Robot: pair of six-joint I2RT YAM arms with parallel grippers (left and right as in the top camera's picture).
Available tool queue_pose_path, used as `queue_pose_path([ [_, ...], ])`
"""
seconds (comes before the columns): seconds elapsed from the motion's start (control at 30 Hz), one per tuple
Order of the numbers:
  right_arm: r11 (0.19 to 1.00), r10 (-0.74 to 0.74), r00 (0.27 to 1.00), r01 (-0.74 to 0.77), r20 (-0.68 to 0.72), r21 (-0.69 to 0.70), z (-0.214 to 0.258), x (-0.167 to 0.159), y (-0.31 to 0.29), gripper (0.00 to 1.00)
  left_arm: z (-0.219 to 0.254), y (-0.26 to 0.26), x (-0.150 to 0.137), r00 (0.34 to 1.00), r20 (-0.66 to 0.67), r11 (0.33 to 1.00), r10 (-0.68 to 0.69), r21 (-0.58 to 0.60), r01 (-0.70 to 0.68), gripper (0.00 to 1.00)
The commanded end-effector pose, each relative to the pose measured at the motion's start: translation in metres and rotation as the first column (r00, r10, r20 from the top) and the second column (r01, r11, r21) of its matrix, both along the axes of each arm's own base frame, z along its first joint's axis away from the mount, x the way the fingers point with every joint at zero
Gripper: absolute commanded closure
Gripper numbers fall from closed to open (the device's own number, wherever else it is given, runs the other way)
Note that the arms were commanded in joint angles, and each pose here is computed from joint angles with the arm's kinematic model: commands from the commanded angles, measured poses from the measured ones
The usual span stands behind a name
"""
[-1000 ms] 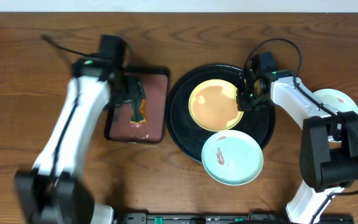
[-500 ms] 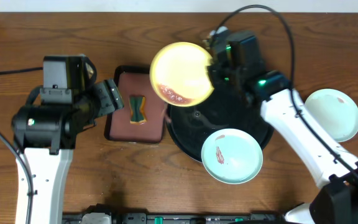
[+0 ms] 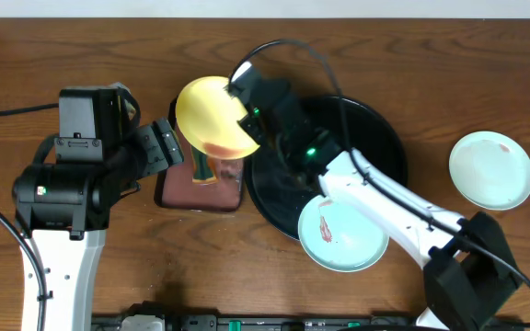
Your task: Clean dirty plates on tray and stack at the side
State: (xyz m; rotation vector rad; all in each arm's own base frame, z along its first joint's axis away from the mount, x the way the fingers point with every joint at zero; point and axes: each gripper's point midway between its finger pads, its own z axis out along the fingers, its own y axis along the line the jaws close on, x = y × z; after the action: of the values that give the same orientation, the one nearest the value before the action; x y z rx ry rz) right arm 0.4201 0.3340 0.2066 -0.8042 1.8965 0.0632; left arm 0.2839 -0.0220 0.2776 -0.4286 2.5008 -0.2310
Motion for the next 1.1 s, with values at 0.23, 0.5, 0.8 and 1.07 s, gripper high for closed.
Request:
queue_pose_path([
  [0.23, 0.958, -0.061, 0.948, 0.143, 0.313, -0.246, 0.050, -0.014, 0.006, 0.99, 0.004, 0.002, 0.000, 1.000, 0.009, 1.000, 0.000, 0.004, -0.001, 0.11],
  [0.5, 0.954, -0.058, 0.925, 0.163, 0.376, -0.253, 0.064, -0.026, 0.017, 0.99, 0.004, 0.002, 0.000, 1.000, 0.009, 1.000, 0.000, 0.004, -0.001, 0.11],
  [0.8, 0.953, -0.070, 0.917, 0.177, 0.392, -0.245, 0.069, -0.025, 0.017, 0.99, 0.004, 0.002, 0.000, 1.000, 0.009, 1.000, 0.000, 0.004, -0.001, 0.11],
  [1.07, 0.949, -0.057, 0.916, 0.174, 0.398, -0.264, 0.069, -0.025, 0.017, 0.99, 0.004, 0.002, 0.000, 1.000, 0.008, 1.000, 0.000, 0.004, -0.001, 0.10],
])
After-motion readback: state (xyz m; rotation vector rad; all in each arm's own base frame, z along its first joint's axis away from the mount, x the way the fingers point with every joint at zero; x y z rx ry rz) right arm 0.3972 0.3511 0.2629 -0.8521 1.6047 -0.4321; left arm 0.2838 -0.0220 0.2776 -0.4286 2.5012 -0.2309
